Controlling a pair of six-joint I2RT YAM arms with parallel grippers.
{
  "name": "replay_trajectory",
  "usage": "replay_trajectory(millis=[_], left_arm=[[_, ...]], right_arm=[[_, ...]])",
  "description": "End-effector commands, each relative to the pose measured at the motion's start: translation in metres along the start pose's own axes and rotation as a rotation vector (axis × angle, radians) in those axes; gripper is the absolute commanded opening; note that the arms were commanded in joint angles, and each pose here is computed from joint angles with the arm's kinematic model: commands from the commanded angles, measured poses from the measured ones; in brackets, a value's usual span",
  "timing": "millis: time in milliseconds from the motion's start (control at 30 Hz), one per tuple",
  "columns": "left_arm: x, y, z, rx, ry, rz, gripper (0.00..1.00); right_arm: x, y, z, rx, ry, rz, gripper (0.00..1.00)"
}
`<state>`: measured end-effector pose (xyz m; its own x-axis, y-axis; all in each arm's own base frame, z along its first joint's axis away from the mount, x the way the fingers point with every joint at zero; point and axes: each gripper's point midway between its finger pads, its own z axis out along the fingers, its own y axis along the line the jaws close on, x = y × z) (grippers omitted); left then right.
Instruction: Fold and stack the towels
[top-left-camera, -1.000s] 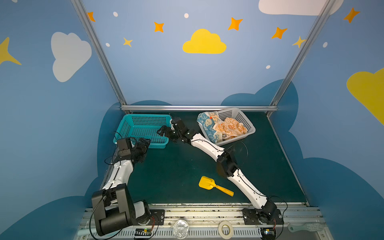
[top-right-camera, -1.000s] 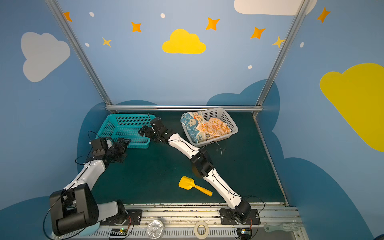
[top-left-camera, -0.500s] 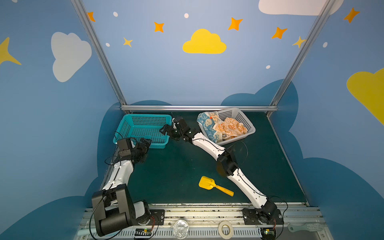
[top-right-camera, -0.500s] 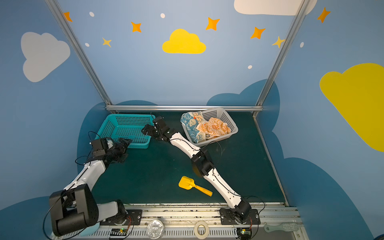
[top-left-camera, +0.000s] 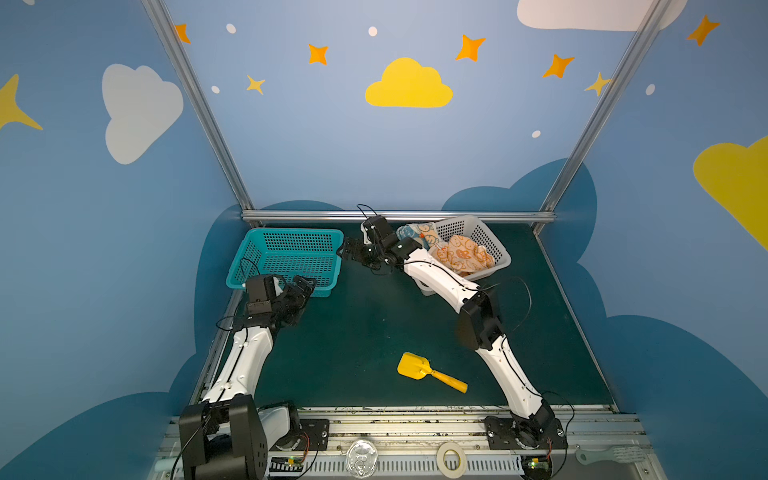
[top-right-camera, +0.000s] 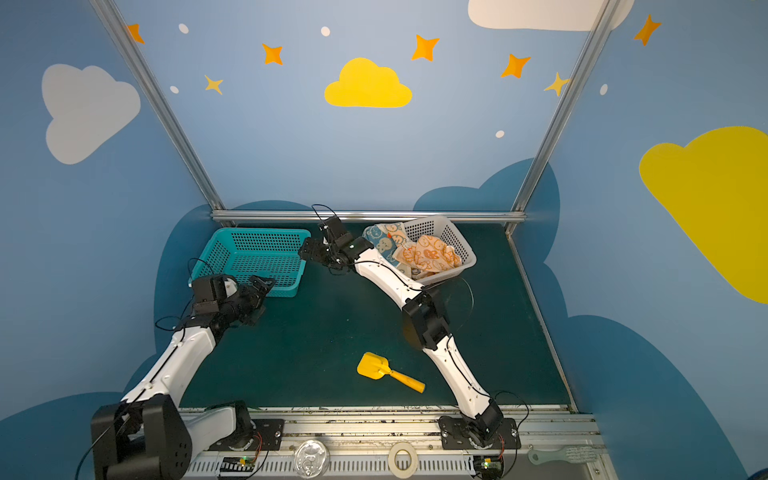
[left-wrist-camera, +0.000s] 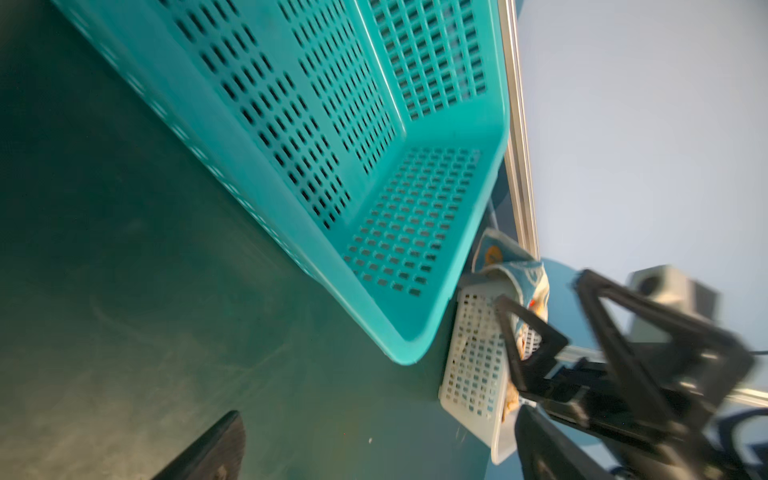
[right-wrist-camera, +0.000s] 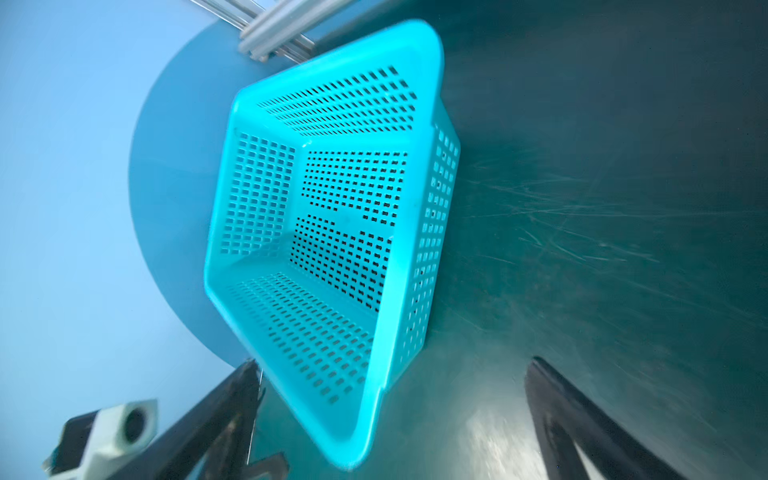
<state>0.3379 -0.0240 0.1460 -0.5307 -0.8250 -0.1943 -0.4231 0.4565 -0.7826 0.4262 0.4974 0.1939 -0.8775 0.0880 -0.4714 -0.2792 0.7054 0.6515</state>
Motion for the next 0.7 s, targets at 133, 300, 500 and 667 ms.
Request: replay_trajectory(millis=[133,300,500,667], left_arm=[[0.032,-0.024,0.006,-0.002,0.051,0.127,1.00],[0.060,-0.061,0.021,0.024,0.099,0.263,1.00],[0.093,-0.104,0.048,0.056,0.165,0.412,1.00],[0.120,-0.130,0.079,0.059,0.235,0.513,1.00]], right_arm=[[-0.016,-0.026,-0.103,0.162,-0.050,-0.126,0.99],[-0.015,-0.088,-0.178,0.302,-0.101,-0.058,0.99],[0.008,-0.184,-0.254,0.506,-0.209,0.115,0.99],[0.024,-0.236,-0.261,0.538,-0.176,0.255,0.99]])
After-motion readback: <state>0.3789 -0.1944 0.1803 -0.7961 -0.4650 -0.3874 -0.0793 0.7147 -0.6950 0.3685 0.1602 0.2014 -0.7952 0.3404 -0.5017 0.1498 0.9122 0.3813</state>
